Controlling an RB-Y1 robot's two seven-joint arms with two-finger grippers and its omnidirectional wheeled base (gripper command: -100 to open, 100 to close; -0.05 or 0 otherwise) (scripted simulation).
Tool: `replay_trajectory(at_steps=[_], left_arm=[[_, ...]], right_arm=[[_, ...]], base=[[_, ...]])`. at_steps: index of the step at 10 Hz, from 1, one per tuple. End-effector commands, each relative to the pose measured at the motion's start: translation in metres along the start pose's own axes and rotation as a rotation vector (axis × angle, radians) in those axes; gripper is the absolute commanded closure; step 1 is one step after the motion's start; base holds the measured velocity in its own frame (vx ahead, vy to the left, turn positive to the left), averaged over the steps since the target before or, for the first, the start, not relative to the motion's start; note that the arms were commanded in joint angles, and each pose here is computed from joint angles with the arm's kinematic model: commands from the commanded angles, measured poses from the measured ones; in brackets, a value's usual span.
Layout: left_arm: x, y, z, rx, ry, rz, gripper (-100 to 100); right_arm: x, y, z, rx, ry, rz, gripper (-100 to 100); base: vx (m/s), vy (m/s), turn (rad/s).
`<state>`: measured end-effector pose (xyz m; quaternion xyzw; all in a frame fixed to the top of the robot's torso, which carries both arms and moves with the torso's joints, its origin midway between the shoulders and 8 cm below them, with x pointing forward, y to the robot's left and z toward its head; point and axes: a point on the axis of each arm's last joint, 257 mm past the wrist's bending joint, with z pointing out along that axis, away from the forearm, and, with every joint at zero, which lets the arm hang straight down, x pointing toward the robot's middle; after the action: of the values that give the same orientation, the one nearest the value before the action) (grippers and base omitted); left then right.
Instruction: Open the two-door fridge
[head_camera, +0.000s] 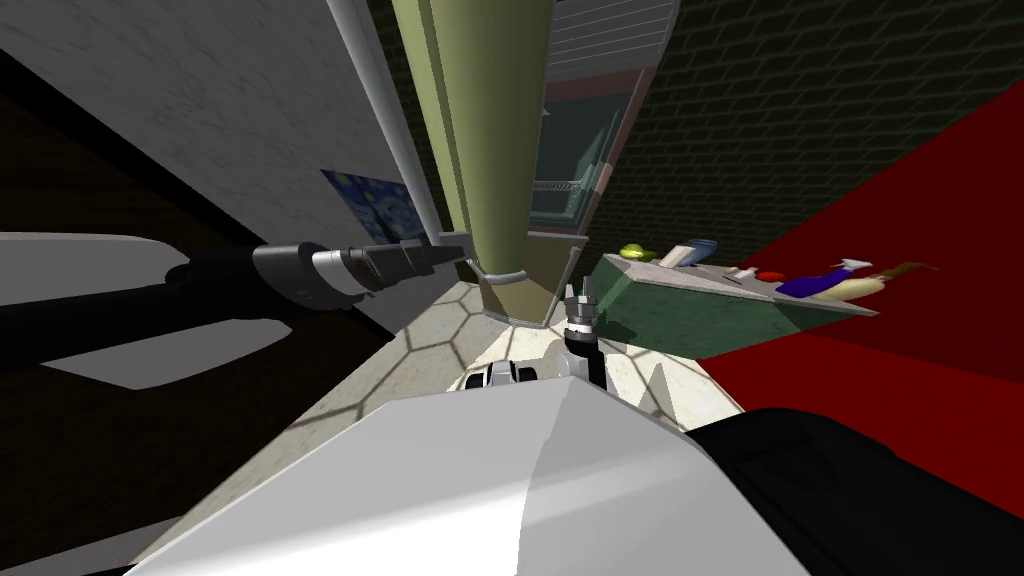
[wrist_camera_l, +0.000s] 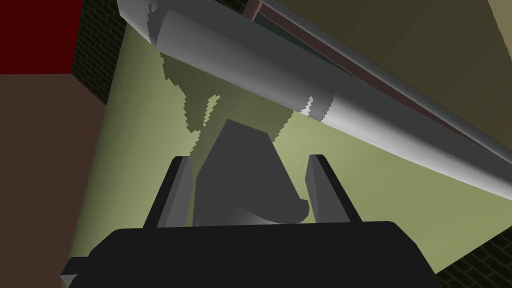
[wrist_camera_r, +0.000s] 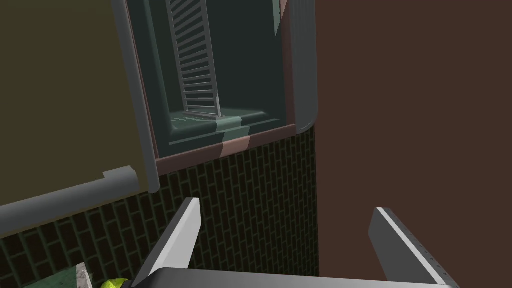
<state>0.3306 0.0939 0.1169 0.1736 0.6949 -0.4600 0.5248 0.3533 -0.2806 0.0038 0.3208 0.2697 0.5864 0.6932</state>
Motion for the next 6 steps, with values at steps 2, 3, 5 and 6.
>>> replay_trajectory(at_steps=[2, 3, 5, 6], left_arm=[[0.0, -0.019, 0.0, 0.079, 0.015, 0.01, 100], [0.006, -0.022, 0.002, 0.097, 0.044, 0.018, 100], [0.009, -0.035, 0.0, 0.152, 0.055, 0.017, 100], [0.009, -0.037, -0.001, 0.16, 0.057, 0.017, 100]], right_arm=[[0.0, 0.0, 0.0, 0.0, 0.0, 0.0, 0], [0.0, 0.0, 0.0, 0.0, 0.0, 0.0, 0], [0.0, 0.0, 0.0, 0.0, 0.0, 0.0, 0], [0.0, 0.0, 0.0, 0.0, 0.0, 0.0, 0]], base=[[0.018, 0.052, -0.04], [0.047, 0.116, 0.279], [0.062, 0.101, 0.129], [0.021, 0.017, -0.022]])
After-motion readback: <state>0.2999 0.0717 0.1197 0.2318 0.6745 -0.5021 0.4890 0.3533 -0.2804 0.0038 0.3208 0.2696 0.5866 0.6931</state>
